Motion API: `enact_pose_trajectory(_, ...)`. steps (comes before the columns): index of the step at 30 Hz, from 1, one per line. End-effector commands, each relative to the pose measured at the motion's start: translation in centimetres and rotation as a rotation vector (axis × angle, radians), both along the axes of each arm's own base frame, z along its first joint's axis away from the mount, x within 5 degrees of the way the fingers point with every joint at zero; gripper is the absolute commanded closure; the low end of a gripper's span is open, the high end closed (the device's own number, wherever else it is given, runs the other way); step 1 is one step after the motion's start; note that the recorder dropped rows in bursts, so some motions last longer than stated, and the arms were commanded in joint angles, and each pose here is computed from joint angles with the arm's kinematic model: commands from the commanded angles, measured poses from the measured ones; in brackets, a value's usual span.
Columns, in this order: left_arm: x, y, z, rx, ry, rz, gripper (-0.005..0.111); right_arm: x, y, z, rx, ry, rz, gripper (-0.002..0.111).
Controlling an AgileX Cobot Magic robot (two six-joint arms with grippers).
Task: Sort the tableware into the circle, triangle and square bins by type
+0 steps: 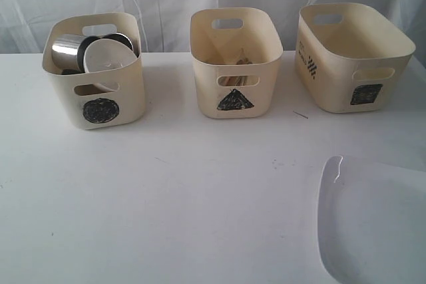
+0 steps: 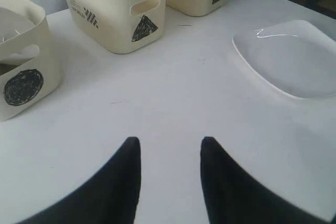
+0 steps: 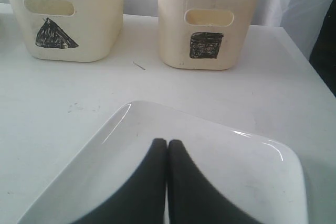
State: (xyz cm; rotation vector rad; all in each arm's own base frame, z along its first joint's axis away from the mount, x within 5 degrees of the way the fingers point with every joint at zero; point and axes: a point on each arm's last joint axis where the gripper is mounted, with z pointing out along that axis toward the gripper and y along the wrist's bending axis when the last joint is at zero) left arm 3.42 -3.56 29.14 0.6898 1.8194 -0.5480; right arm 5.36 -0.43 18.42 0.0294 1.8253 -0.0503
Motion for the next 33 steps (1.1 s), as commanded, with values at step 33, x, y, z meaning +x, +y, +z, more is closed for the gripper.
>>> enact_pose_trajectory(33,2.0,-1.4,-7.8,-0.204,-0.063,0.051,0.064,0.0,0.0,-0.2,-0.002,-0.001,-0.002,0.108)
